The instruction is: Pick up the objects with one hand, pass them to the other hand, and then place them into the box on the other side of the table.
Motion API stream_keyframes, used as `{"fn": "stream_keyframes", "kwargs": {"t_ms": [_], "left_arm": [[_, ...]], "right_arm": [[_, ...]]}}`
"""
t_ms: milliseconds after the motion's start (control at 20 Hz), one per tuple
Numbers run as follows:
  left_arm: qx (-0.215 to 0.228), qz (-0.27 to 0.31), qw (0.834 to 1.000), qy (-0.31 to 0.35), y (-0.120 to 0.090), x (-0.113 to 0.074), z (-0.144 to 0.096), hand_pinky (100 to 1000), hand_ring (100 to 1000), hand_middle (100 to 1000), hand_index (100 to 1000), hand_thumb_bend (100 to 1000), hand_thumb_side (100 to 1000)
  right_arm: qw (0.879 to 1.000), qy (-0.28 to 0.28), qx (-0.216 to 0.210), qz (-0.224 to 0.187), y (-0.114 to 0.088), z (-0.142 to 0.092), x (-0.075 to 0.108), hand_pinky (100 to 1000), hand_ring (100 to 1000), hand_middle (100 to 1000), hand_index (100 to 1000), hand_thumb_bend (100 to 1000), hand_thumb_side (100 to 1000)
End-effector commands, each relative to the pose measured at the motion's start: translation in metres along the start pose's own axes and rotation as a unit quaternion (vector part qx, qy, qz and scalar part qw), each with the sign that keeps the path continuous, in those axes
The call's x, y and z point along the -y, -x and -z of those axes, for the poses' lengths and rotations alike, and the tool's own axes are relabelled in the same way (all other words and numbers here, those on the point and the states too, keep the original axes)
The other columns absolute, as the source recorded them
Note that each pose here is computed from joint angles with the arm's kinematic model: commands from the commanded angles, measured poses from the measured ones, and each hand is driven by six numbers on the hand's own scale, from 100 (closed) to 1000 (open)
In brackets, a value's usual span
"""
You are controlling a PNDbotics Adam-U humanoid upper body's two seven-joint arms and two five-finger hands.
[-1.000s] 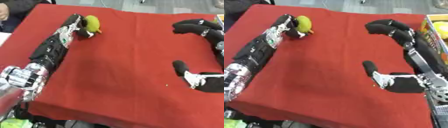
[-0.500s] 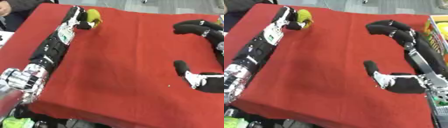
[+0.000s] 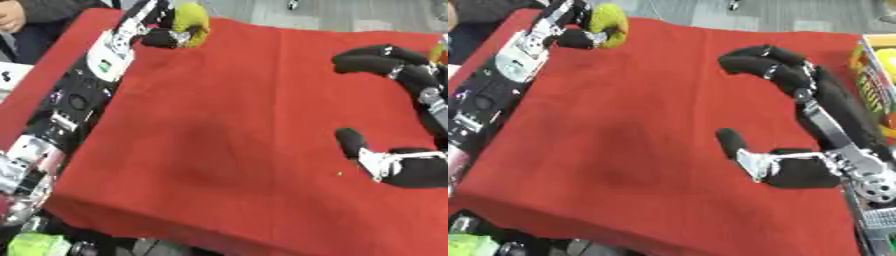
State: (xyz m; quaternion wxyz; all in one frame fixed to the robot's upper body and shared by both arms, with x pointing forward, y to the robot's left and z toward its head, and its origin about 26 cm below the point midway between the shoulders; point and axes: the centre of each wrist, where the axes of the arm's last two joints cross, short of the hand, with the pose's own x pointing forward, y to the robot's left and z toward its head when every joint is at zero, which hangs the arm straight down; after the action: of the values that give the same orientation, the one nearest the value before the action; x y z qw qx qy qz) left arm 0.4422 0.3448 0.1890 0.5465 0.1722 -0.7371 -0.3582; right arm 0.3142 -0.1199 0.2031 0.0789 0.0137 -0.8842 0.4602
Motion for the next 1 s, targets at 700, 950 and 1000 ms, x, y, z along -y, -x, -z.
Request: {"fn": "stream_keyframes", "kwargs": {"t_ms": [700,950,1000], "left_arm": [[0.106,-0.077,0.947,0.292,-0.091,0.067,0.001,549,391,301,362,306,216],[0.125,-0.086,0.93,0.334,-0.107,0.079,0.003,551,391,300,362,304,219],[0.131,-0.085,0.927,0.341,-0.111,0.08,0.003,552,391,301,363,303,220]], "right_arm": [[0.997,-0.059,-0.003,-0.053,0.001,0.004,0.002,777,799,845,908,342,528],[0.995,-0.081,-0.004,-0.059,0.002,0.004,0.0,781,805,857,911,350,534],[0.995,-0.083,-0.005,-0.06,0.002,0.004,0.0,781,806,860,912,353,534]]}}
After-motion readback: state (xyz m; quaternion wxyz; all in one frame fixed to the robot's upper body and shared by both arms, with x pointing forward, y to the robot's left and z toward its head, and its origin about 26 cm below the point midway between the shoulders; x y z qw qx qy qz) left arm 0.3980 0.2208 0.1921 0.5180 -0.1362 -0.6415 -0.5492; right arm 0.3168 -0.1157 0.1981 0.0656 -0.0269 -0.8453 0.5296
